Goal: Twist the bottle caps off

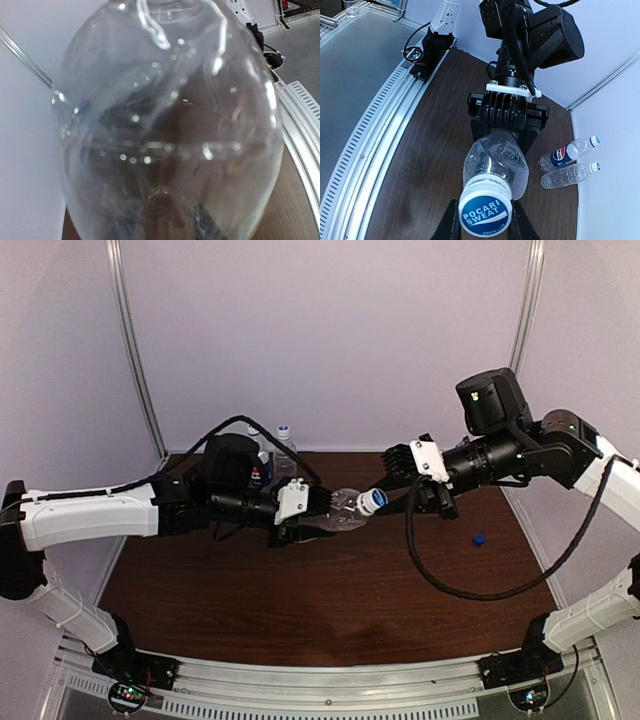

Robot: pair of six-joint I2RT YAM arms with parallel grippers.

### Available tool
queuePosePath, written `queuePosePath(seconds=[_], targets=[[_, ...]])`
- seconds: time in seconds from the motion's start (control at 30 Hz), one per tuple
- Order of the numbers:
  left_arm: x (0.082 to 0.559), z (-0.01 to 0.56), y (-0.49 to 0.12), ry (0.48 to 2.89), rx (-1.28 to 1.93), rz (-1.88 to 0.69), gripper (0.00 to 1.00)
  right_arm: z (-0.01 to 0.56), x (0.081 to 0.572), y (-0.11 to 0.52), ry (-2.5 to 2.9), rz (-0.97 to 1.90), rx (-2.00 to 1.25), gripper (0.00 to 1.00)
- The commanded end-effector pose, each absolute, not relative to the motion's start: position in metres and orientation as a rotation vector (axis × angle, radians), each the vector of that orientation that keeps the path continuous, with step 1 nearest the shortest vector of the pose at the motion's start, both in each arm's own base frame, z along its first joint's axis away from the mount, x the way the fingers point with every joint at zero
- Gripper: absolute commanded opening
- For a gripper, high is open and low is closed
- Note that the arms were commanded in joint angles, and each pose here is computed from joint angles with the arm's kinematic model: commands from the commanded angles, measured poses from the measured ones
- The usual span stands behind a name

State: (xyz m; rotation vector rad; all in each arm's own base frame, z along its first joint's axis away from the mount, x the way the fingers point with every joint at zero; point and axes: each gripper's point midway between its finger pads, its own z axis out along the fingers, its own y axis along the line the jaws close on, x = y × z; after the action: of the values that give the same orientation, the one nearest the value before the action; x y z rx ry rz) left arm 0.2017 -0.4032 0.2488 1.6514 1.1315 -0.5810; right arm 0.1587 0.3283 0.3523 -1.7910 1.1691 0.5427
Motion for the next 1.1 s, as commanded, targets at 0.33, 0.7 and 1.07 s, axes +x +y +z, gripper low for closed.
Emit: queuePosePath(seconds=[0.33, 0.7, 1.07], targets=[[0.200, 0.235, -0.400, 1.178, 1.694, -0.693, 0.36, 0.357, 0.137, 0.306, 1.038, 0.497, -1.852, 0.00], [0.204, 0.210, -0.389, 1.262, 1.741, -0.627, 0.33, 0.374, 0.141, 0.281, 1.000, 0.331, -1.820, 0.00], [0.203, 0.197, -0.388, 1.292, 1.756, -0.627, 0.32, 0.407, 0.124, 0.280, 0.859, 0.410, -1.733, 0.00]])
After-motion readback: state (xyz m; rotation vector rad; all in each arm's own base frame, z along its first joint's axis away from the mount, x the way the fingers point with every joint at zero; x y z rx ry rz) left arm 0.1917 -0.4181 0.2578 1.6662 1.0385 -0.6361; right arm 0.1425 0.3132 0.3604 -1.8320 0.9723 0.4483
